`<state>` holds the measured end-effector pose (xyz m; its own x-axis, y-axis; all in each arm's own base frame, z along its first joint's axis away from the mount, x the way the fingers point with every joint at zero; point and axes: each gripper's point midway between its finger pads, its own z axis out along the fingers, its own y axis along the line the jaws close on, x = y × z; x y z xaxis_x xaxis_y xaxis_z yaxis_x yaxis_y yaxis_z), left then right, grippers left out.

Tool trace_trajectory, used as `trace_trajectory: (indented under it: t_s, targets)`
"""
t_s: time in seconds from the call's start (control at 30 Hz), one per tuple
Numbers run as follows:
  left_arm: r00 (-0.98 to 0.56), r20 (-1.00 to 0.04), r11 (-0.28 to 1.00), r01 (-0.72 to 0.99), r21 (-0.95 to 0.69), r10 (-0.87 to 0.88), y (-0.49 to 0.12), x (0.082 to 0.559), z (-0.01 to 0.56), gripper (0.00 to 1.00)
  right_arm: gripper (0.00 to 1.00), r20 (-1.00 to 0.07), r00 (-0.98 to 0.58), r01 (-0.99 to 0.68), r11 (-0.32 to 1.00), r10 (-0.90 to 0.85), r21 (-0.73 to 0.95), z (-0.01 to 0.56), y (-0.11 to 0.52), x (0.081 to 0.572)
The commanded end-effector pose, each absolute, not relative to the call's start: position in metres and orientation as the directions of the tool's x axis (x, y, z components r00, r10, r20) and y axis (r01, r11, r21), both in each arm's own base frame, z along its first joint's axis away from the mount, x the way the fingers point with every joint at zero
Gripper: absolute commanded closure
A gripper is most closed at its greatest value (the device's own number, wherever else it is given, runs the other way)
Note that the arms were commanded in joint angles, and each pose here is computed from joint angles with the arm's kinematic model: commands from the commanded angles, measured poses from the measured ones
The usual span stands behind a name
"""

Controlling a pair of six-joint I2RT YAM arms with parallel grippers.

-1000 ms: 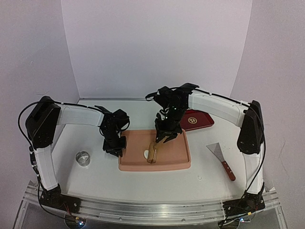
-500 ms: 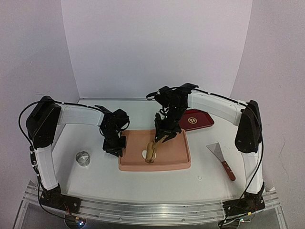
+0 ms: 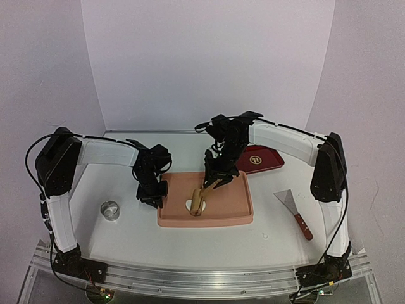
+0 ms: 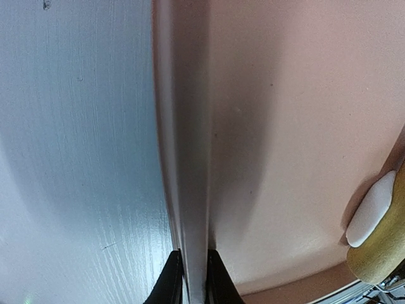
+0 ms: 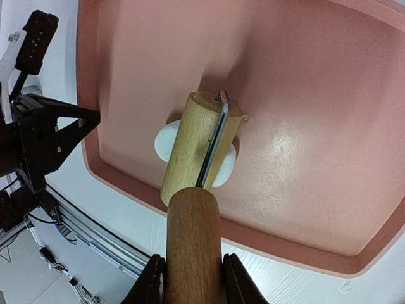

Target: Roll out the dumpling wrappers from the dough

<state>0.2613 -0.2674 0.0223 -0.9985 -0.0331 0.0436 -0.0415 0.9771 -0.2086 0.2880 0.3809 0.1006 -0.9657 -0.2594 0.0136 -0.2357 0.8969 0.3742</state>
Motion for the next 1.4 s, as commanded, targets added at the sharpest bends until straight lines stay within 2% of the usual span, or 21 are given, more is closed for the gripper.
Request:
trace_trajectory:
  t_s: [0.0, 0.73, 0.93, 1.2, 1.37]
  targets:
    - [-0.995, 0.063, 0.924, 0.042, -0.38, 0.072, -0.318, 0.259, -0.001, 1.0, 1.0, 0.205, -0.947, -0.247, 0.969, -0.248, 0.032, -0.084, 0.336, 0.261]
    - [-0.996, 0.075, 0.925, 0.016, -0.381, 0.049, -0.317, 0.258, 0.002, 1.0, 1.0, 0.144, -0.965, -0.228, 0.973, -0.22, -0.039, -0.113, 0.332, 0.271]
    - [-0.997, 0.08, 0.937, -0.033, -0.346, -0.006, -0.308, 0.258, 0.002, 1.0, 1.0, 0.045, -0.959, -0.272, 0.955, -0.279, 0.12, -0.057, 0.375, 0.289]
    - [-0.992, 0.078, 0.943, -0.12, -0.31, -0.101, -0.29, 0.251, 0.016, 0.99, 1.0, -0.182, -0.929, -0.371, 0.816, -0.323, 0.443, 0.088, 0.454, 0.311]
    - [-0.992, 0.054, 0.946, -0.122, -0.3, -0.111, -0.283, 0.249, 0.029, 0.94, 1.0, -0.263, -0.922, -0.384, 0.759, -0.284, 0.526, 0.152, 0.466, 0.314]
